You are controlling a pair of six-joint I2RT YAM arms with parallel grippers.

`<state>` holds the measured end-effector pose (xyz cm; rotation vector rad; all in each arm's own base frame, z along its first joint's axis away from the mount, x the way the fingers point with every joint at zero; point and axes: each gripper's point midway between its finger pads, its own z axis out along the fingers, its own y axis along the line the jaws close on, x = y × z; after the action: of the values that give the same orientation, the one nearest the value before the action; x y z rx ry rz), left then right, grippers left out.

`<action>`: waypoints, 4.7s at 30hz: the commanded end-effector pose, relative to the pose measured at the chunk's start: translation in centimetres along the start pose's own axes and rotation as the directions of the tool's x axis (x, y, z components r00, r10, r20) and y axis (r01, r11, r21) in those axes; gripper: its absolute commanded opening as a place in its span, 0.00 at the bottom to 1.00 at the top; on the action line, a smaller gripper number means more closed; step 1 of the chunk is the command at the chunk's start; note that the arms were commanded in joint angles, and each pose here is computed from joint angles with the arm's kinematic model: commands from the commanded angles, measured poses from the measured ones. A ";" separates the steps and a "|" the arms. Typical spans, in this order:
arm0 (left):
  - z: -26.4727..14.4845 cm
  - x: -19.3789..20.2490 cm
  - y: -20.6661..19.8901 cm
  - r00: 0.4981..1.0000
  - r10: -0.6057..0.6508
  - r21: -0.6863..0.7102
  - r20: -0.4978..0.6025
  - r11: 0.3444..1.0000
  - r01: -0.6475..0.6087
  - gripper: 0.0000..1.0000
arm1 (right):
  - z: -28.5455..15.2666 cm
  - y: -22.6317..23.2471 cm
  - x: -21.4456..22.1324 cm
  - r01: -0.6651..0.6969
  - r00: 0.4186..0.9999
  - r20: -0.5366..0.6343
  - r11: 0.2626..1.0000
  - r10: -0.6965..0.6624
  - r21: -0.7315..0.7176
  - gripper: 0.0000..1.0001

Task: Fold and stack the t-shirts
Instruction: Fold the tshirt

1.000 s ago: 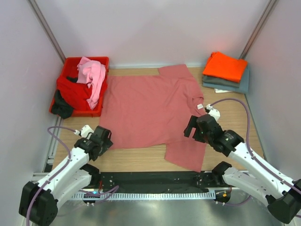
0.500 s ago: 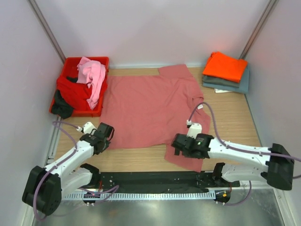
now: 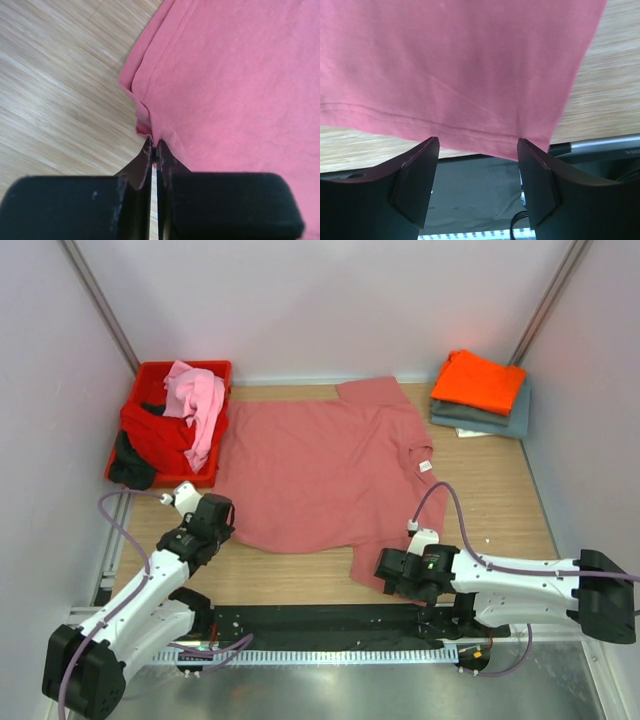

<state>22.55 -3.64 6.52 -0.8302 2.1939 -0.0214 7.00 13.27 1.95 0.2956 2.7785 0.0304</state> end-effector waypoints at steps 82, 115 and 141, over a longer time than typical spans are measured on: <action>7.4 -10.1 -7.9 0.942 0.190 -0.192 -0.275 0.950 -0.248 0.00 | -2.2 7.8 -41.8 0.304 0.880 0.264 0.896 -0.394 0.323 0.01; 0.5 -6.1 -8.2 0.963 0.159 0.075 -0.216 0.986 -0.146 0.87 | -1.8 -1.7 -34.6 -0.204 0.920 0.336 0.979 0.202 -0.030 1.00; 5.8 -1.9 -3.4 0.982 -0.056 0.014 -0.183 0.998 0.060 0.94 | 8.5 -6.9 -27.8 -0.493 0.856 0.038 0.835 0.516 -0.245 0.51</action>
<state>28.07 -4.65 4.56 -0.8613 2.4092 -0.1710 33.55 0.79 2.75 0.9427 2.5145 0.4375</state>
